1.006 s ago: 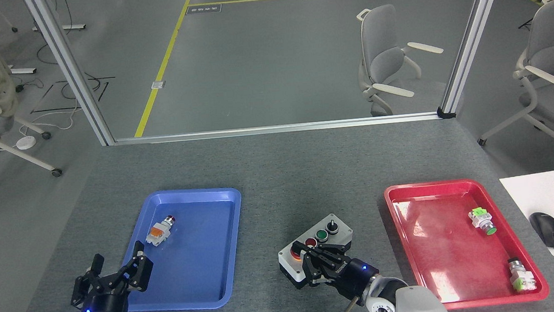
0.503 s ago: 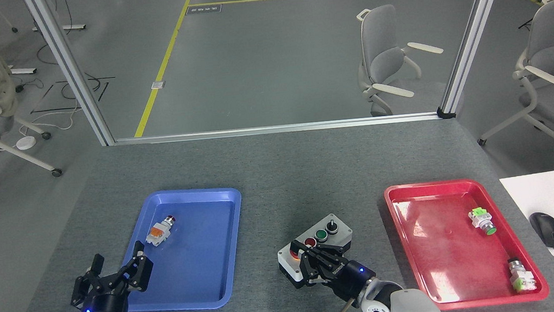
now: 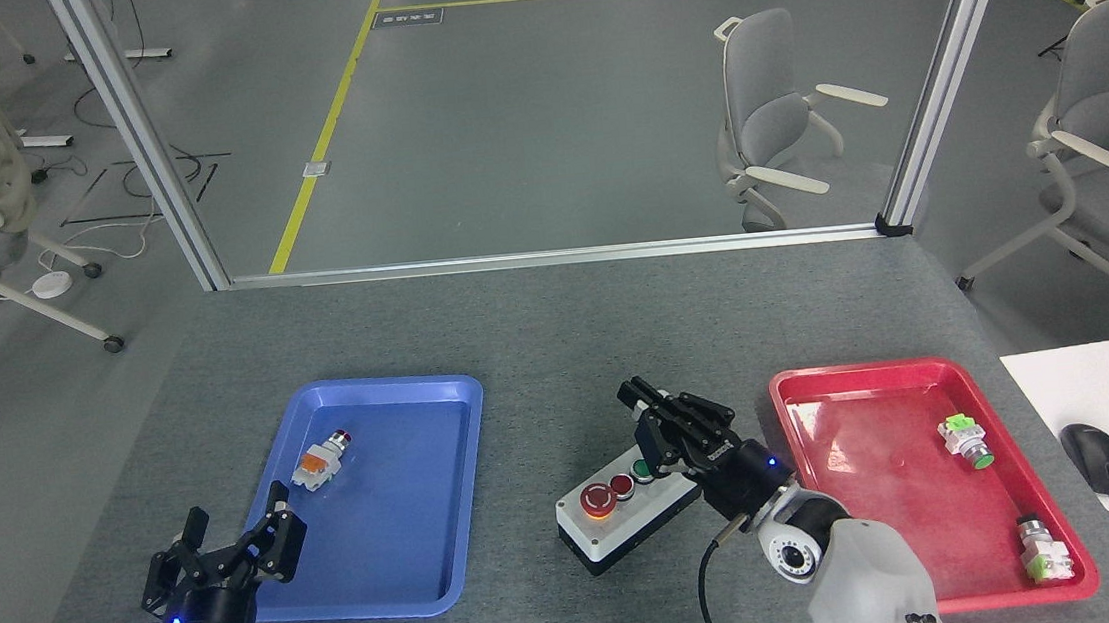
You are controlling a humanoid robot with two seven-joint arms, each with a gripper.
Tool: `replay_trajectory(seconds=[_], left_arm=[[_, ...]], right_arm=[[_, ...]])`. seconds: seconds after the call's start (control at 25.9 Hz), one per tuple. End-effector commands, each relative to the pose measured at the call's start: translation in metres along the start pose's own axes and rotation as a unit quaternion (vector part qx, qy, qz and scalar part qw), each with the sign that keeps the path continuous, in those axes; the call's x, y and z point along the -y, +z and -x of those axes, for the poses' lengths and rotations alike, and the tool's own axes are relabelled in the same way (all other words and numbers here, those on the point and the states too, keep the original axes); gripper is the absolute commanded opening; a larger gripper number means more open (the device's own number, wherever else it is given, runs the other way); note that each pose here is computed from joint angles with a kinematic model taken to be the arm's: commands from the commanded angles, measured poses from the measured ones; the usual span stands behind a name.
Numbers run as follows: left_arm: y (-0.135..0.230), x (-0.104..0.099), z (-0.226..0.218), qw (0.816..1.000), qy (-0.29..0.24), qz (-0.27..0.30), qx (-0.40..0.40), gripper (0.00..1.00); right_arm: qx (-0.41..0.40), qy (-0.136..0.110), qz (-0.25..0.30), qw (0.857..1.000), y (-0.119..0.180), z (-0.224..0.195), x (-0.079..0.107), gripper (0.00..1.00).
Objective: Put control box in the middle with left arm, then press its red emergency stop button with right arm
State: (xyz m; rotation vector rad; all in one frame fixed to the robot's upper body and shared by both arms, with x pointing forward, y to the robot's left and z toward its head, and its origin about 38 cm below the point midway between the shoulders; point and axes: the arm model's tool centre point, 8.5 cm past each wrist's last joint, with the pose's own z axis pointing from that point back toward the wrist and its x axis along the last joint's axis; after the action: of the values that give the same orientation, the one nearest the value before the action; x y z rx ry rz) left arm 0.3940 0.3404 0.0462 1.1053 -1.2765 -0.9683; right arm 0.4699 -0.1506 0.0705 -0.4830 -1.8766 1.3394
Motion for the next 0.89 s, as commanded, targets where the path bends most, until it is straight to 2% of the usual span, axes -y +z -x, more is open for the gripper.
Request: replay_trajectory(seconds=[0.0, 0.27, 0.46, 0.66, 0.85], left_arm=[[0.000, 0.000, 0.000, 1.000, 0.000, 0.000, 0.000, 0.99], [0.000, 0.000, 0.000, 1.000, 0.000, 0.000, 0.000, 0.99], [0.000, 0.000, 0.000, 1.000, 0.000, 0.000, 0.000, 0.99], [0.000, 0.000, 0.000, 1.000, 0.000, 0.000, 0.000, 0.99], [-0.001, -0.001, 0.000, 1.000, 0.000, -0.001, 0.001, 0.99]], right_arm=[[-0.035, 0.016, 0.039, 0.999, 0.014, 0.025, 0.031, 0.97], [-0.148, 0.047, 0.091, 0.984, 0.067, 0.092, 0.086, 0.98], [-0.264, 0.079, 0.108, 0.955, 0.088, 0.121, 0.113, 0.98], [-0.327, 0.107, 0.095, 0.934, 0.102, 0.137, 0.121, 0.98], [-0.334, 0.162, 0.058, 0.927, 0.102, 0.136, 0.117, 0.98]])
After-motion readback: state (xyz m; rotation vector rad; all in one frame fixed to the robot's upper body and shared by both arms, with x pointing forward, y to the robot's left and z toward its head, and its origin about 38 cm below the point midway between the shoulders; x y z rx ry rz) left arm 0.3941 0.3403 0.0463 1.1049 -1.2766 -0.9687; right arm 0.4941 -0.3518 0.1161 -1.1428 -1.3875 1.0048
